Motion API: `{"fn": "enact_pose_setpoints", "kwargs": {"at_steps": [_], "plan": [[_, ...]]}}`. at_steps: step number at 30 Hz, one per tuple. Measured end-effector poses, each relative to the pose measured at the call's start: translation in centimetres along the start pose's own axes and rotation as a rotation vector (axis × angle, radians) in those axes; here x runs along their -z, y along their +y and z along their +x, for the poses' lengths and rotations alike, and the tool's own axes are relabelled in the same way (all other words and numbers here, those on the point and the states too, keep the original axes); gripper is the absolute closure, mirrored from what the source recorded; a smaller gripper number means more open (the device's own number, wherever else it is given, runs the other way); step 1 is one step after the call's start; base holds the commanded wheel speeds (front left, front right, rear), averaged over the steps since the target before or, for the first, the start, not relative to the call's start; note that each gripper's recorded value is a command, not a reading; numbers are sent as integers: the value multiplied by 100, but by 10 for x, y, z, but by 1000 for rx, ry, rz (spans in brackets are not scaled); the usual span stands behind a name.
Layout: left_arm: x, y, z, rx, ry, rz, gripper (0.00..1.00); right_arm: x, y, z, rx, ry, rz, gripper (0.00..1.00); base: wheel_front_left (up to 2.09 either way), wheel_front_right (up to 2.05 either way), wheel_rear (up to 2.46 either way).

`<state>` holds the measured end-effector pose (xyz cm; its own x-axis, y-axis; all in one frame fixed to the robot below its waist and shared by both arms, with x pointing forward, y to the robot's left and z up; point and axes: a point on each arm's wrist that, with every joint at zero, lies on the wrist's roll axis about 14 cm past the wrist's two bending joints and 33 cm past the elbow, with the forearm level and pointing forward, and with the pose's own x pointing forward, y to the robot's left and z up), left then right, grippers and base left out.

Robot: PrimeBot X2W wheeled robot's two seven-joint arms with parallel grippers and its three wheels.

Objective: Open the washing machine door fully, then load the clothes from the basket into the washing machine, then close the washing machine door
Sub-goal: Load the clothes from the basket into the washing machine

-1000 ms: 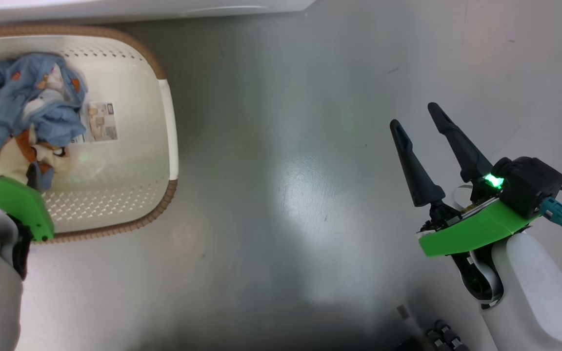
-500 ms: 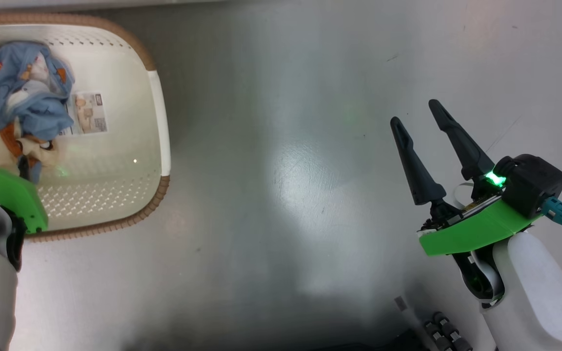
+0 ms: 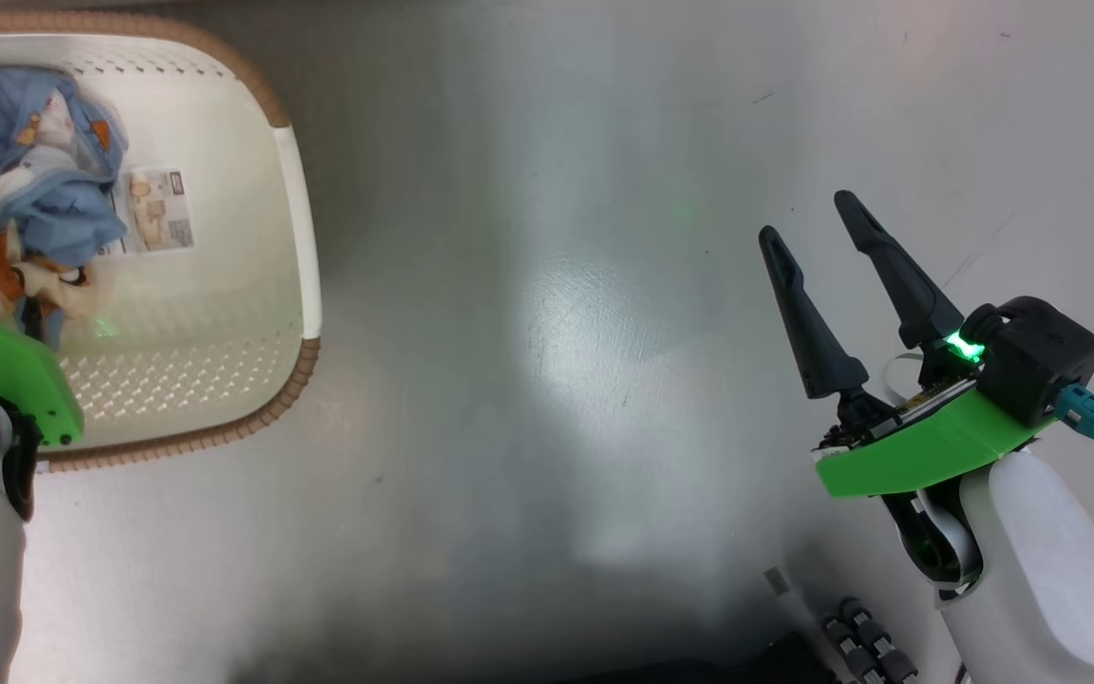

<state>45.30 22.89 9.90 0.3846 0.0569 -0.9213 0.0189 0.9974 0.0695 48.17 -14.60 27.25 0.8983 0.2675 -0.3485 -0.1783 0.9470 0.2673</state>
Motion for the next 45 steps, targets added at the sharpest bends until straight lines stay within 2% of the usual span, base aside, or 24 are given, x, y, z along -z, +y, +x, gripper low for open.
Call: {"fn": "enact_pose_setpoints", "kwargs": {"at_steps": [9,10,12,14,17,18,19,20,28,39,45], "plan": [[2,5,3,-8,11,-4,0,4,-1,0,1,9,0,0,0,0,0],[3,5,3,-8,12,-3,19,4,-1,0,1,10,0,0,0,0,0],[3,4,4,-7,13,-3,48,4,-1,0,0,11,0,0,0,0,0],[3,4,4,-7,13,-6,60,5,-1,-1,-1,12,-2,0,0,0,0],[3,4,4,-7,13,-4,73,5,-1,-1,-2,13,-3,0,0,0,0],[2,5,4,-8,13,-3,84,5,-1,-1,-3,14,-3,0,0,0,0],[2,5,4,-8,12,-2,88,5,0,-1,-5,15,-4,0,0,0,0],[1,5,4,-8,10,-5,100,5,0,-1,-7,16,-4,0,0,0,0],[-12,8,2,-21,-33,-31,100,2,2,0,-14,10,-8,0,0,0,0],[-46,-2,-20,14,-197,-190,100,-20,9,1,-29,-44,-17,0,0,0,0],[-61,-4,-41,36,-282,-233,100,-40,15,-1,-41,-84,-29,0,0,0,0]]}}
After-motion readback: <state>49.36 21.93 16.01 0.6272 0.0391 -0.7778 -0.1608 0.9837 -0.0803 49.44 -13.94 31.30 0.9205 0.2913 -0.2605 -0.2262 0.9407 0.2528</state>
